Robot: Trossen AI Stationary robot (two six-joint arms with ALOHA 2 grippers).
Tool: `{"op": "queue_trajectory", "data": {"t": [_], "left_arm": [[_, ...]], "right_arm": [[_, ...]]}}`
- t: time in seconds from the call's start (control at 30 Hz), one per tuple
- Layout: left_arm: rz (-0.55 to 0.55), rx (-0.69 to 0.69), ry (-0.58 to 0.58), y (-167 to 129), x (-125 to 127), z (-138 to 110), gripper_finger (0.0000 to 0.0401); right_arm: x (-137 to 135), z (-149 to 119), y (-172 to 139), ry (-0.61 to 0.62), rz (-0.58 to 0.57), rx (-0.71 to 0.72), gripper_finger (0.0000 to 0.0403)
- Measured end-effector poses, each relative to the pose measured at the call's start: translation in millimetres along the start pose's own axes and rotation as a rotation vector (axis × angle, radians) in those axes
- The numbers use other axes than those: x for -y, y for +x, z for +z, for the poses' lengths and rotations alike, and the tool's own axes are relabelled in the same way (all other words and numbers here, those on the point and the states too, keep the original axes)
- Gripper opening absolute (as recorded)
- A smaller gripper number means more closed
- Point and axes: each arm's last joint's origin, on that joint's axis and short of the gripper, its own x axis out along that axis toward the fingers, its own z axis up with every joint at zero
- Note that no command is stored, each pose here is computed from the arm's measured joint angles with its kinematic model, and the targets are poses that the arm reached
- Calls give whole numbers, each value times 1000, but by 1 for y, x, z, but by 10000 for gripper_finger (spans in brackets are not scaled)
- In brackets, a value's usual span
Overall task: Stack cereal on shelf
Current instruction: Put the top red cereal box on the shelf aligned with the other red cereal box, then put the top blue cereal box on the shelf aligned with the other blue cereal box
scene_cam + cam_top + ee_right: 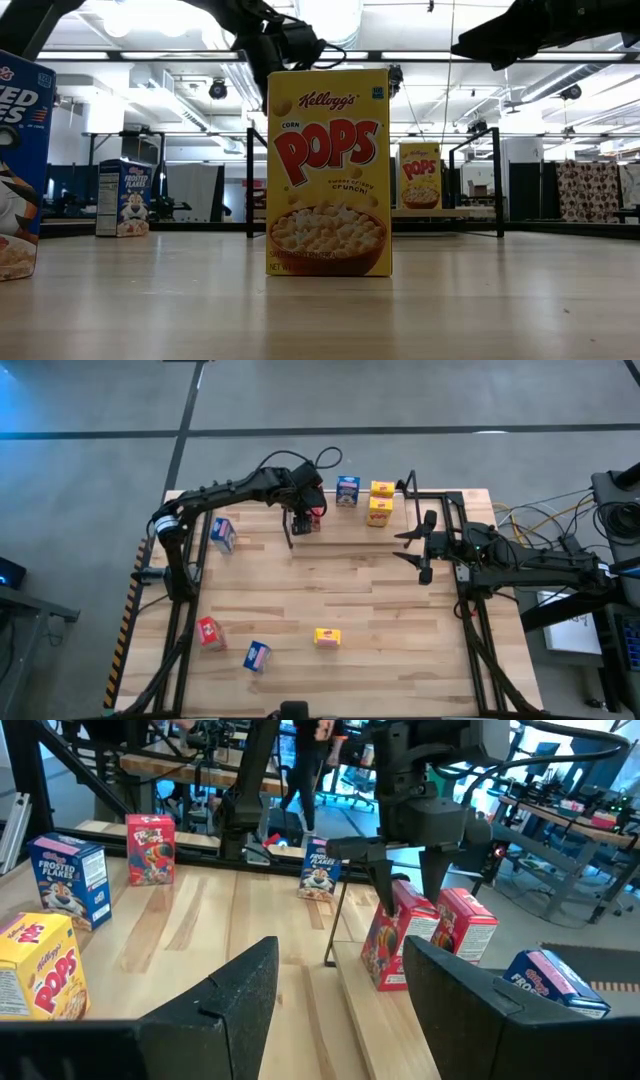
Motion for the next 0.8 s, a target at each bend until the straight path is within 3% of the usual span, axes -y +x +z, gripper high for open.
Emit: {"op": "queue_trajectory", "data": {"t": [0.57,0.8], "left_arm": [[16,32,6,0,-1,3,226],[39,54,5,-15,-2,3,226]], "right_arm": [[0,0,0,0,0,-1,206],[0,0,0,0,-1,-1,206]]}}
